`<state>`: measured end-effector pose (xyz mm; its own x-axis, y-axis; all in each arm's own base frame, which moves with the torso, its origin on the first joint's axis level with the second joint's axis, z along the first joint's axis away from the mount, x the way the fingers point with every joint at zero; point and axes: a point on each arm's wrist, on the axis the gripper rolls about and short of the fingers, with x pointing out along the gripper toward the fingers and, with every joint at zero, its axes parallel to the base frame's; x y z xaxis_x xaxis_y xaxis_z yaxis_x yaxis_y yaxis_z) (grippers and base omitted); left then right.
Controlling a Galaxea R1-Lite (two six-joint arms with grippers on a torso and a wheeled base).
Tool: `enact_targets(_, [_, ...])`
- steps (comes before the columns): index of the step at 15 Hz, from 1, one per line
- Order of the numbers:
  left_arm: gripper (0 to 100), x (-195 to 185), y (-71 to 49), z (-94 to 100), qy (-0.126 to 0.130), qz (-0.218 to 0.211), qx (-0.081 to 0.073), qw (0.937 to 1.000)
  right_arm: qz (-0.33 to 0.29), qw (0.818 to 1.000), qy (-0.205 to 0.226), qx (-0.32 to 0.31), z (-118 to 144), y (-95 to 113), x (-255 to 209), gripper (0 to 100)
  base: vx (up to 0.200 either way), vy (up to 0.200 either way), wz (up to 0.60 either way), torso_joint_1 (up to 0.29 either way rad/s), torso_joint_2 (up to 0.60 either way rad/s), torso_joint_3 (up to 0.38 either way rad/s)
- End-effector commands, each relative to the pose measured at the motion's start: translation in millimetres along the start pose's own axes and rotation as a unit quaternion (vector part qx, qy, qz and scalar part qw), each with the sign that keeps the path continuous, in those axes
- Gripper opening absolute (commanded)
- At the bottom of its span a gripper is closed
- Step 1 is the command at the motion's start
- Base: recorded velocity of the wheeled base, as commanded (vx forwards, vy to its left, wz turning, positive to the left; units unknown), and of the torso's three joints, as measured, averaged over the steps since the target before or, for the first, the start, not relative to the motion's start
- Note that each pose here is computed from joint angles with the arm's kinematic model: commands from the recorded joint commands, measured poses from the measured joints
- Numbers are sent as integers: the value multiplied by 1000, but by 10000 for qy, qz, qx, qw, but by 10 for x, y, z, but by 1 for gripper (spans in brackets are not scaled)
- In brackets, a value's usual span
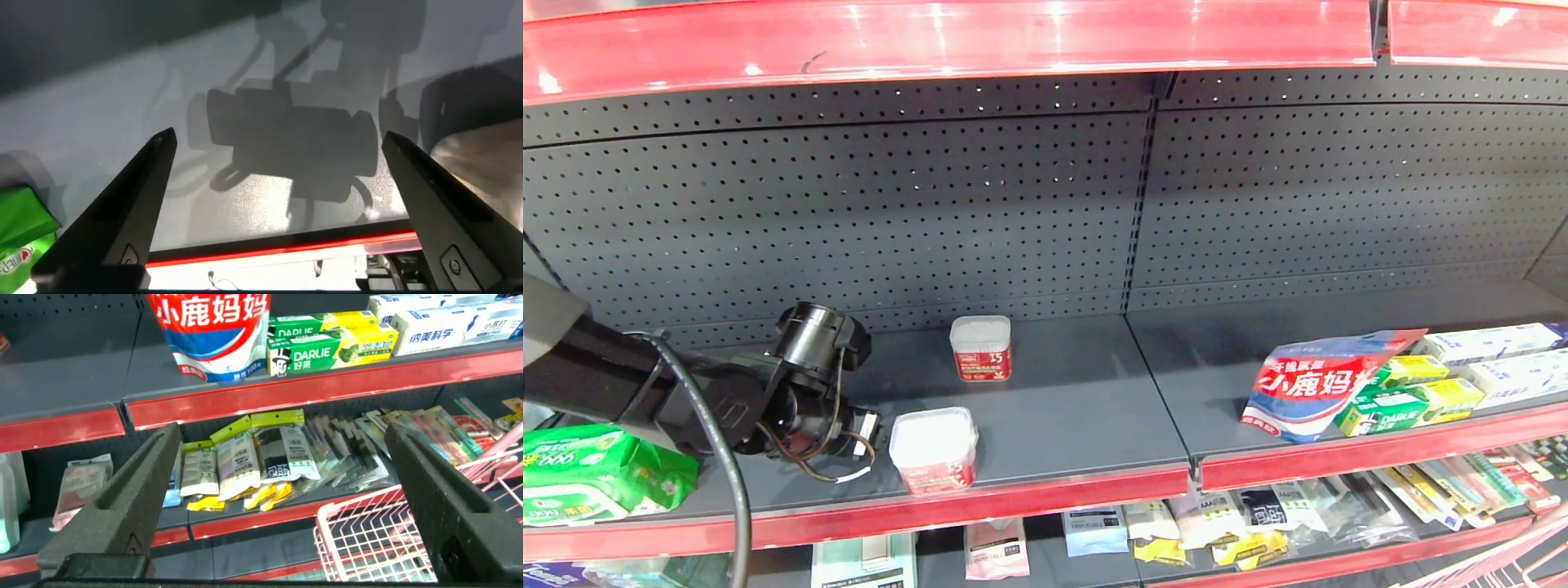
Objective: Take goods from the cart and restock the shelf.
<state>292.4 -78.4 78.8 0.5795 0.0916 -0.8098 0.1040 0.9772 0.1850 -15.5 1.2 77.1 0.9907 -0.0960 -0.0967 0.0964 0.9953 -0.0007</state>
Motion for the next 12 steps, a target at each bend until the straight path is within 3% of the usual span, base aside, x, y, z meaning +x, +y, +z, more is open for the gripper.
enact_targets(1, [100,2,-17,21,-30,-12,12,10000,0,10000,7,0,1,0,1,100,0,0,0,0,0,0])
enact_targets(12, [100,44,-95,82,-78,-69,84,9999,0,10000,7,0,1,0,1,100,0,0,0,0,0,0])
